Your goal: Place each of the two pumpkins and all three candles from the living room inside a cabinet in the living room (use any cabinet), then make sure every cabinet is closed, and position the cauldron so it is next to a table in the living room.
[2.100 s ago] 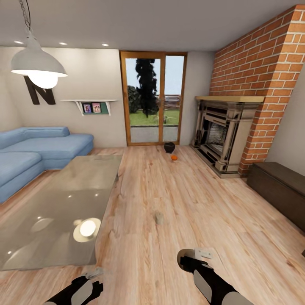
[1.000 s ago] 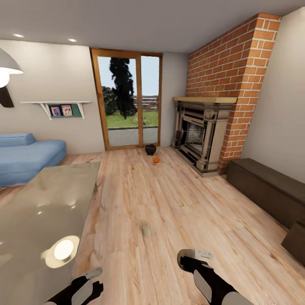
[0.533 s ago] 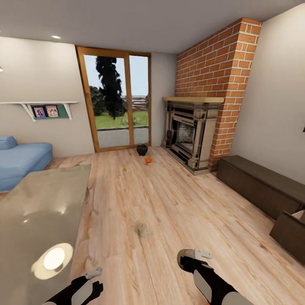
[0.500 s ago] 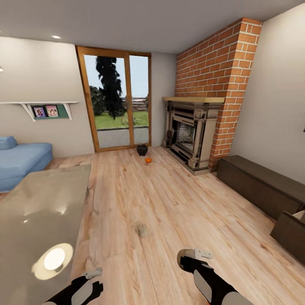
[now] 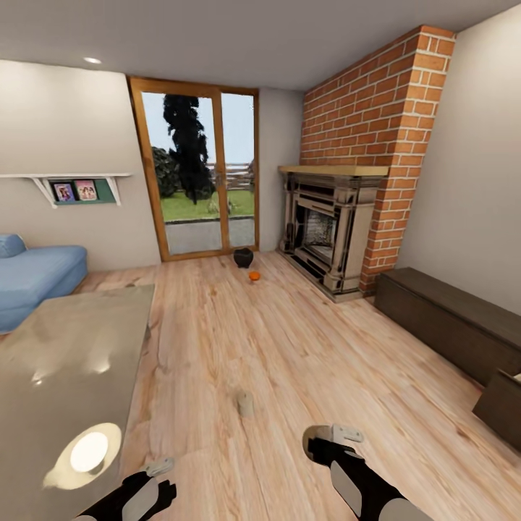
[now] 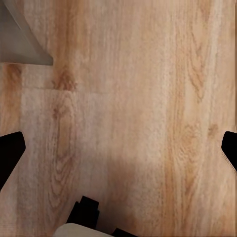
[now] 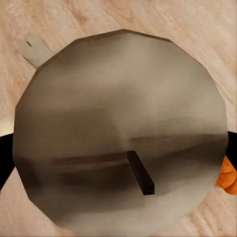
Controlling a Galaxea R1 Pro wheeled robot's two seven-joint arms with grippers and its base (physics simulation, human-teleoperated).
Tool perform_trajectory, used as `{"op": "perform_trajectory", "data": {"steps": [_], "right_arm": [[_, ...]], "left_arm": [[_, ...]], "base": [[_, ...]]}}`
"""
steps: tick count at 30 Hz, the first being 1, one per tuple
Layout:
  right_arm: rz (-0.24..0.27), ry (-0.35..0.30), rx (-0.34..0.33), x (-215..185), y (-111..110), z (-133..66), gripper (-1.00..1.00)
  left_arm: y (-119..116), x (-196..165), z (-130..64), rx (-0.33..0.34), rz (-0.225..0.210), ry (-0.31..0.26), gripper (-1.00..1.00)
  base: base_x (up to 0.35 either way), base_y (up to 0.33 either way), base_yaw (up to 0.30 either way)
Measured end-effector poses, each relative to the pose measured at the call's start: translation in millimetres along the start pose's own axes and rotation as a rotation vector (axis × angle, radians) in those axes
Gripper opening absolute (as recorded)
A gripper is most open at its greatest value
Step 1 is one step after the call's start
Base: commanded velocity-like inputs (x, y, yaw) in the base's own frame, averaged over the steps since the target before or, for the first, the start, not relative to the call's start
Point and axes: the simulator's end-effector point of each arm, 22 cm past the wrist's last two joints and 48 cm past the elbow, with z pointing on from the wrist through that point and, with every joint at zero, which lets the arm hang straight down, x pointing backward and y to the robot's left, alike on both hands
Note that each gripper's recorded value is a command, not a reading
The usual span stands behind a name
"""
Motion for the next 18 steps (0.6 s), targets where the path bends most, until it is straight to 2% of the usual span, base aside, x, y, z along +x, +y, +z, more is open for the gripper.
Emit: {"op": "perform_trajectory", "data": {"steps": [18], "right_arm": [[0.001,0.000,0.000,0.1,-0.1,0.0,-1.00]], "left_arm": [[0.0,0.0,0.0,0.000,0.000,0.000,1.00]], "base": [[0.202,0.000,0.000]]}}
